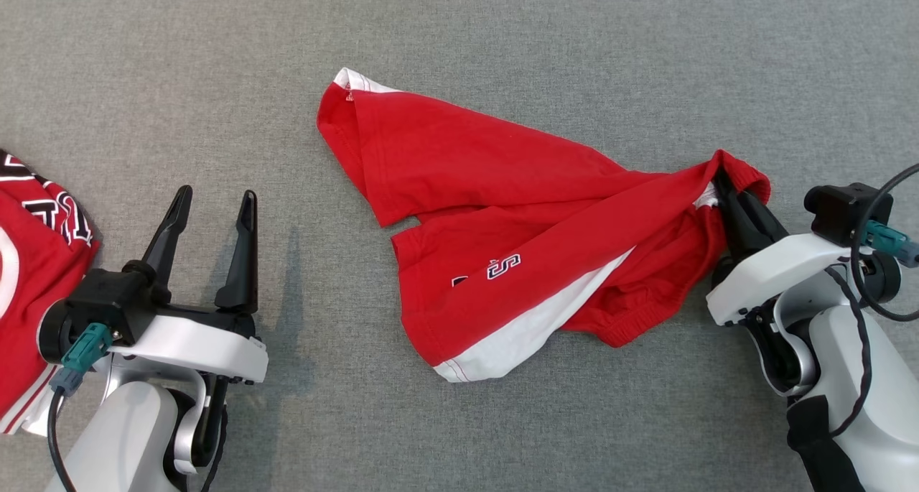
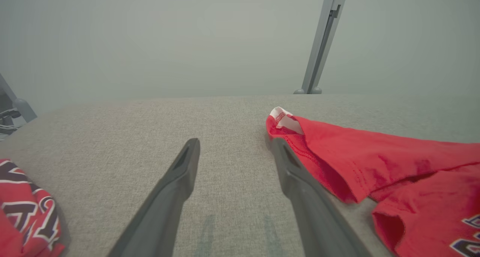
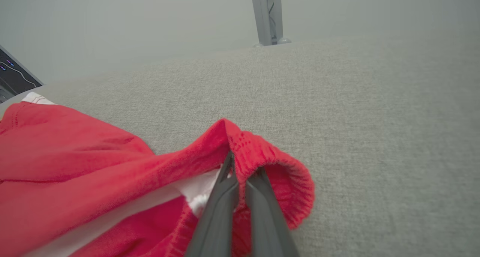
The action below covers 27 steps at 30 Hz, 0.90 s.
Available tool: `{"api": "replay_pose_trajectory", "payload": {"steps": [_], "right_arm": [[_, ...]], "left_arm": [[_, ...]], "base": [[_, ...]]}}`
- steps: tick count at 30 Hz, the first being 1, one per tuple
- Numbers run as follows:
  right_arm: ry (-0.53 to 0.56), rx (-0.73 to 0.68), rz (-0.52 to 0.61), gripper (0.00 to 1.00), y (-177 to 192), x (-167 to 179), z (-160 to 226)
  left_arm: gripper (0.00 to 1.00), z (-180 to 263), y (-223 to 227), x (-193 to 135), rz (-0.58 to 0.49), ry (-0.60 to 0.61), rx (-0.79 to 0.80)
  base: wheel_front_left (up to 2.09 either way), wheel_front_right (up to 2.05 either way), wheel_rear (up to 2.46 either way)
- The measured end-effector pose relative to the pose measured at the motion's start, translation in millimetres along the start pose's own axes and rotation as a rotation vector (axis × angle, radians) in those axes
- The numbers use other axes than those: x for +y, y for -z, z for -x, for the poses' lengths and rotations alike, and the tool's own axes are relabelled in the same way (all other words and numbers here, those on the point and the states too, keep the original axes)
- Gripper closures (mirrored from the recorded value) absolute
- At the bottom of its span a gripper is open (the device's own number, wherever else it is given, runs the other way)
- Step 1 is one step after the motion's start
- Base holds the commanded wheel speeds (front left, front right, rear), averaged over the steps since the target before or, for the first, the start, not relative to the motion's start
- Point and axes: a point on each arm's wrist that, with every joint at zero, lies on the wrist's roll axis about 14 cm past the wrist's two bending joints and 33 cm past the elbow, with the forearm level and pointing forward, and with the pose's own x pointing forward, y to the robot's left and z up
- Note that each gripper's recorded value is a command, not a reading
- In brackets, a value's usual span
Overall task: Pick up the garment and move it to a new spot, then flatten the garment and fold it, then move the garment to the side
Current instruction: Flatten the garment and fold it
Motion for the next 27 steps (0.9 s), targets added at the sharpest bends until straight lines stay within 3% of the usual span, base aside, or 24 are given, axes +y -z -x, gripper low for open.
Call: {"api": "replay_pose_trajectory", "payload": {"steps": [2,3,4,5,16,27], "right_arm": [[-0.002,0.01,0.002,1.0,4,-1,-2],[-0.004,0.007,0.001,0.93,4,0,-2],[-0.004,0.004,-0.002,0.39,4,0,-2],[-0.004,-0.001,-0.003,0.0,4,0,-1],[0.031,-0.092,-0.028,0.0,-11,-14,33],[0.073,-0.074,-0.047,0.0,-9,-19,76]], "left_arm": [[0.0,0,2,1,0.0,-0.002,0.004],[0.0,0,3,1,0.0,-0.003,0.005],[0.0,-1,3,0,0.0,-0.002,0.006],[0.0,-1,3,0,0.001,-0.001,0.005],[0.0,-2,-11,-11,0.002,0.024,-0.034],[0.0,10,-21,-12,0.003,0.014,-0.056]], "base": [[0.0,0.0,0.0],[0.0,0.0,0.0],[0.0,0.0,0.0],[0.0,0.0,0.0],[0.0,0.0,0.0],[0.0,0.0,0.0]]}}
